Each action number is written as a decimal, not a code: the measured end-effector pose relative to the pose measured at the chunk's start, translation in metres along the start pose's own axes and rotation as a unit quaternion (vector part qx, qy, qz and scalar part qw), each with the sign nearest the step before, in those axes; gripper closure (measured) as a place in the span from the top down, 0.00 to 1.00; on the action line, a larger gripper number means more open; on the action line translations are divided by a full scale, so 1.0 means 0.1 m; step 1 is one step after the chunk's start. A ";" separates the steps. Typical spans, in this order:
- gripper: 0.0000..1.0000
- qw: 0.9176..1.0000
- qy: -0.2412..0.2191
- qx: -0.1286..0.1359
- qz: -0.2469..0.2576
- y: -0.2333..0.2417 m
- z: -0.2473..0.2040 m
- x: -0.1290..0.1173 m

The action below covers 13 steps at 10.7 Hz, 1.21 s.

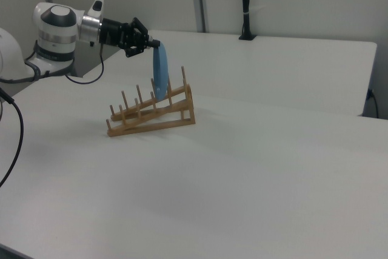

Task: Place plate in plate rack
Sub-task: 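Open the gripper and withdraw it up away from the plate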

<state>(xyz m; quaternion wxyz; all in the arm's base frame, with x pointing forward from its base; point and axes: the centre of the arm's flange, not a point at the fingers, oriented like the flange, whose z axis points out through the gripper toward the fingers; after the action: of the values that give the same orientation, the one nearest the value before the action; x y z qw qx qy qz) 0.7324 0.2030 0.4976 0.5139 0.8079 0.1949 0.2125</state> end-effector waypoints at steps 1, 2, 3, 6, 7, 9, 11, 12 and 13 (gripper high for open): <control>0.08 1.000 0.002 0.001 0.005 -0.06 0.00 0.01; 0.22 1.000 0.003 0.002 0.006 -0.10 -0.01 0.02; 0.37 1.000 0.004 0.002 0.008 -0.13 -0.03 0.03; 0.83 0.996 0.013 0.003 0.087 -0.11 -0.13 0.07; 0.96 0.991 0.024 0.005 0.130 -0.04 -0.18 0.10; 1.00 0.980 0.048 0.015 0.192 0.12 -0.28 0.12; 1.00 0.962 0.062 0.049 0.262 0.19 -0.43 0.15; 1.00 0.945 0.044 0.116 0.304 0.22 -0.53 0.13; 1.00 0.919 0.014 0.196 0.342 0.29 -0.61 0.06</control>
<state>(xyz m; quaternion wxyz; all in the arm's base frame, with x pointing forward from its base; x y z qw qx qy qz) 0.7073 0.2406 0.5486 0.2387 0.9068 -0.0490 0.3440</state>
